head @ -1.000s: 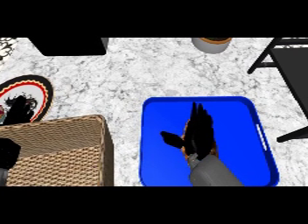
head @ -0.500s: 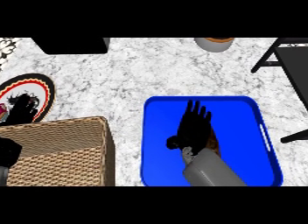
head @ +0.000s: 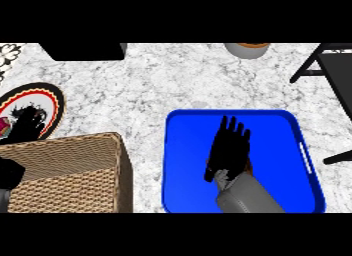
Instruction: Pick the croissant from the tray and place it in the tiered shelf
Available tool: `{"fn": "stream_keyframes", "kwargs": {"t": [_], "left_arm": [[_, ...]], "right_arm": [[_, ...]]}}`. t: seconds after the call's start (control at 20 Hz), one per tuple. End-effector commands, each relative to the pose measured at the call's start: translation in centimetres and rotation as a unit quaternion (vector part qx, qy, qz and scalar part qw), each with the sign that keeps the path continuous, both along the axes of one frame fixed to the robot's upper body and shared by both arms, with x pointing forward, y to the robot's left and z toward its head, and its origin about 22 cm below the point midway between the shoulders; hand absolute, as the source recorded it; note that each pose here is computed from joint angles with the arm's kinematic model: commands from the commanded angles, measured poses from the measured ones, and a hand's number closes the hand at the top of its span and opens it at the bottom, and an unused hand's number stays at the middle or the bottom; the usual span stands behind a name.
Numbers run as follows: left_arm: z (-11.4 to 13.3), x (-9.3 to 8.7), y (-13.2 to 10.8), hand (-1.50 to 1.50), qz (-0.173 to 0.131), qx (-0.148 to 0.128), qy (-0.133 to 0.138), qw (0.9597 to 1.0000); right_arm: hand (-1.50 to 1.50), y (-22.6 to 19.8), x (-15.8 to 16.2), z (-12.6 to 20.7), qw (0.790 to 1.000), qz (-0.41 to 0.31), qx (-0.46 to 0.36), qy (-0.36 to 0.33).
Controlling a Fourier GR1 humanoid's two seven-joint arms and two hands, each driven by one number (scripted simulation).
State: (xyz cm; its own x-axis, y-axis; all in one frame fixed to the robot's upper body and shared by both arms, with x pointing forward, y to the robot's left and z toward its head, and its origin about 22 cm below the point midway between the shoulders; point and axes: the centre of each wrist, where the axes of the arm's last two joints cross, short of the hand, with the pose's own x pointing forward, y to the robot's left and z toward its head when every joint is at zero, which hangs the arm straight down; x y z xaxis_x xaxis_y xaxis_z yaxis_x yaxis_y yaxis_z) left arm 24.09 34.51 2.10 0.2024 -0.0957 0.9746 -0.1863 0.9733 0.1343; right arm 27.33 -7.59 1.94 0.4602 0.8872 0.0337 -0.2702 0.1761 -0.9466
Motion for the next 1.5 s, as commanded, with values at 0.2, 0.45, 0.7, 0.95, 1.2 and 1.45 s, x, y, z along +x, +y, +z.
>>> {"fn": "stream_keyframes", "kwargs": {"t": [0.2, 0.45, 0.7, 0.95, 1.2, 1.45], "left_arm": [[-3.2, -1.8, 0.6, 0.0, -0.037, 0.021, 0.031, 0.9986], [-2.3, -1.8, 0.5, 0.0, -0.04, 0.032, 0.025, 0.9984], [-2.1, -1.2, 2.5, 0.0, -0.033, 0.036, 0.028, 0.9984], [-2.4, -1.2, 0.4, 0.0, -0.027, 0.04, 0.026, 0.9985], [-2.7, -1.1, -1.0, 0.0, -0.036, 0.034, 0.017, 0.9986], [-1.3, -1.2, -0.6, 0.0, -0.025, 0.035, 0.024, 0.9988]], "right_arm": [[-1.5, -1.6, 0.6, 0.3, 0.996, -0.065, -0.05, 0.038], [-1.5, -2.5, 0.1, -0.4, 0.996, -0.062, -0.047, 0.041], [-1.5, -2.6, -0.7, -2.0, 0.996, -0.067, -0.04, 0.051], [1.5, -3.1, 0.6, -2.5, 0.996, -0.069, -0.01, 0.054], [1.5, -4.0, 0.8, -2.9, 0.996, -0.05, -0.052, 0.047], [1.5, -3.5, 0.4, -1.6, 0.997, -0.036, -0.074, 0.006]]}}
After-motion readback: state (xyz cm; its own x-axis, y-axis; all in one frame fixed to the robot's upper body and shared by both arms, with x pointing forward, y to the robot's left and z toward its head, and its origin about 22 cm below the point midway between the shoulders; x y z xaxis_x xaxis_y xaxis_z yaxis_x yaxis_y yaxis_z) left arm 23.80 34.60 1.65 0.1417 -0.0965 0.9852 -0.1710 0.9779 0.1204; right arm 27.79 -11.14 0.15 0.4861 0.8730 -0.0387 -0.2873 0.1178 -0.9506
